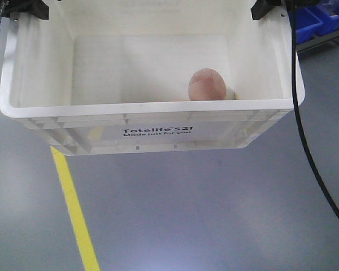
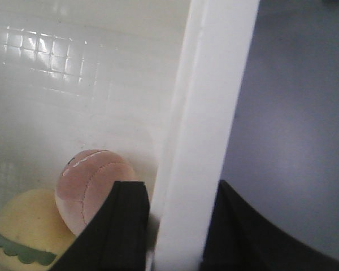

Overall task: Place moving items into box and shelve
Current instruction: 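Carry the crate alongside the blue bin shelf with both grippers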

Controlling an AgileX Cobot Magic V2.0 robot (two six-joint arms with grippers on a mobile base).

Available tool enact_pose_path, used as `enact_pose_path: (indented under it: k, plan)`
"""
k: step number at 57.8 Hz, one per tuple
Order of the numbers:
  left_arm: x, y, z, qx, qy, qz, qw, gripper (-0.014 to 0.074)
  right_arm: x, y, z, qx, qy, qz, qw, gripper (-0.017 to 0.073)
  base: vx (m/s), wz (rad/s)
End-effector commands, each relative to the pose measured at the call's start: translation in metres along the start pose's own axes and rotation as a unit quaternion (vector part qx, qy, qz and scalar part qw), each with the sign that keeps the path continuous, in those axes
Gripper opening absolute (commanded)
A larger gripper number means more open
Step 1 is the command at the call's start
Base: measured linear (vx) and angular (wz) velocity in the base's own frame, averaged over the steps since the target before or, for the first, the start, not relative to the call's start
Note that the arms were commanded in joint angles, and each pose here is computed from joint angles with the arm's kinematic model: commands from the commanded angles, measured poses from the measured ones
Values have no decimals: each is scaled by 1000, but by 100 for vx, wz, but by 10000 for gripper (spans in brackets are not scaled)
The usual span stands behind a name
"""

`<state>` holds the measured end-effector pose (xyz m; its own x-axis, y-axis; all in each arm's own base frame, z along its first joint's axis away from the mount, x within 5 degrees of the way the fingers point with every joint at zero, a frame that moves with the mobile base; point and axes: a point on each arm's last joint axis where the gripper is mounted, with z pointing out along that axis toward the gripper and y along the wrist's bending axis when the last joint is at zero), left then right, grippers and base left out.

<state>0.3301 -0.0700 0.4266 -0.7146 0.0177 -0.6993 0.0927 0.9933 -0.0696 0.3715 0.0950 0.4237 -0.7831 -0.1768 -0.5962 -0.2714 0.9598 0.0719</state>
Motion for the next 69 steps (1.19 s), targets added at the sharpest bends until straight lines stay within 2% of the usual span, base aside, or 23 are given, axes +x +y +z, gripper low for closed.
enact_pose_path:
  k: [1,69]
  plan:
    - [-18,-6,-35,29,-107,3,994,2,-8,6,-45,-12,-85,-10,996,-5,53,-62]
    - [-18,-7,-35,30,-108,2,994,2,-8,6,-45,-11,-83,-11,996,-5,47,-72]
